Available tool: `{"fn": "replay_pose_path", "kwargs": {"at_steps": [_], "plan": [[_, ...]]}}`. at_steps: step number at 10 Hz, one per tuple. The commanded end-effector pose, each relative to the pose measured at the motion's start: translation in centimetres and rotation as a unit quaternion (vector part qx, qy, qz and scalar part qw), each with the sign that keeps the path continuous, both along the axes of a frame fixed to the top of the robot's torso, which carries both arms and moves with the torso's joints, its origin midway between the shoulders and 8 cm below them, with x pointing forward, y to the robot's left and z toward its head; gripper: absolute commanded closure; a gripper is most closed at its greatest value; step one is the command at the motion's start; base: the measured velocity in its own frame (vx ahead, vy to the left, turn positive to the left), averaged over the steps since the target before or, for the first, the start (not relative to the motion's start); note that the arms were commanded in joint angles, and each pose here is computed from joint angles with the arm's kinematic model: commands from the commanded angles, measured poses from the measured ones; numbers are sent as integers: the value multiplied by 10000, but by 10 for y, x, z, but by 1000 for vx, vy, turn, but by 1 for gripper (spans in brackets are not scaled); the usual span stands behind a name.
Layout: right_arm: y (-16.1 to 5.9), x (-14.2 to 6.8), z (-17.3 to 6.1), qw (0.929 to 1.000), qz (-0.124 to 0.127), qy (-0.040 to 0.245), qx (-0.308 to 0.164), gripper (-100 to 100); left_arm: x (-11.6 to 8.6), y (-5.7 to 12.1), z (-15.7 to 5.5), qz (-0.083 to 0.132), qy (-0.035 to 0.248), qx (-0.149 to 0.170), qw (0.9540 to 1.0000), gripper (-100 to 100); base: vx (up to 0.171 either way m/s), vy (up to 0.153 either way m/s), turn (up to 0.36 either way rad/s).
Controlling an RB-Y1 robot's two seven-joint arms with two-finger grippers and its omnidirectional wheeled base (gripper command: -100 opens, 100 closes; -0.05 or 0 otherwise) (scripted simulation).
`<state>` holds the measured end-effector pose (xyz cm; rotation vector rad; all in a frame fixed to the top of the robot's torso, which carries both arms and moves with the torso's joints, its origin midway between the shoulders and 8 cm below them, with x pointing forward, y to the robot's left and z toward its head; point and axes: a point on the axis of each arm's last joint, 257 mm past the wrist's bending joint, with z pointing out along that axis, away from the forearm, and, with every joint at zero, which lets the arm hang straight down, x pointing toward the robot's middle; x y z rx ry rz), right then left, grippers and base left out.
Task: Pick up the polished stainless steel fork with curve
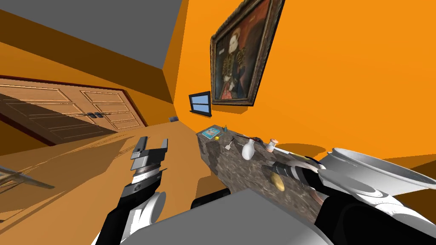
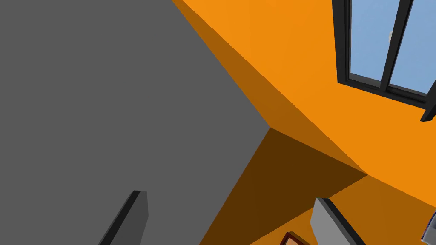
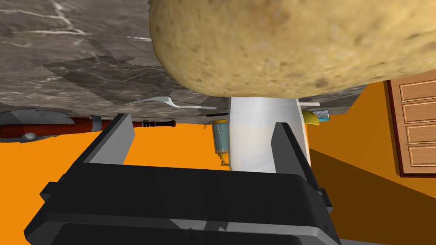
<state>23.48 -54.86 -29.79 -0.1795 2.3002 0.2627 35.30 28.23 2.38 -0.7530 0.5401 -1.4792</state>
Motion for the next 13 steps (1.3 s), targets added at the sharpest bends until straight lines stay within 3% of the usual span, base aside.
{"fn": "replay_pose_path", "kwargs": {"at_steps": [1,2,3,4,6,8,9,10,12,13], "plan": [[-17,-17,-9,9990,46,402,-183,-100,0,0,0,0,0,0,10000,0,31,20,287],[-24,-21,-12,9987,-11,455,-228,-100,0,0,0,-1,0,0,10000,0,30,7,137],[-36,-36,-17,9961,32,799,-365,-100,0,0,0,0,0,0,10000,0,35,7,212],[-41,-40,-19,9956,-25,843,-400,-100,0,0,0,0,0,0,10000,0,28,3,148],[-67,-73,-27,9867,-62,1512,-597,-100,0,0,0,-1,0,0,10000,0,46,10,350],[-75,-81,-29,9844,-95,1612,-695,-100,0,0,0,1,1,0,10000,0,39,-4,43],[-88,-100,-33,9771,-109,1967,-808,-100,0,0,0,1,0,0,10000,0,31,11,227],[-90,-102,-33,9766,-147,1983,-818,-100,0,0,0,0,0,0,10000,0,30,3,155],[-116,-143,-35,9591,-297,2643,-971,-100,0,0,0,0,0,0,10000,0,61,7,326],[-117,-145,-36,9578,-273,2679,-1010,-100,0,0,0,0,0,0,10000,0,66,-11,115]]}}
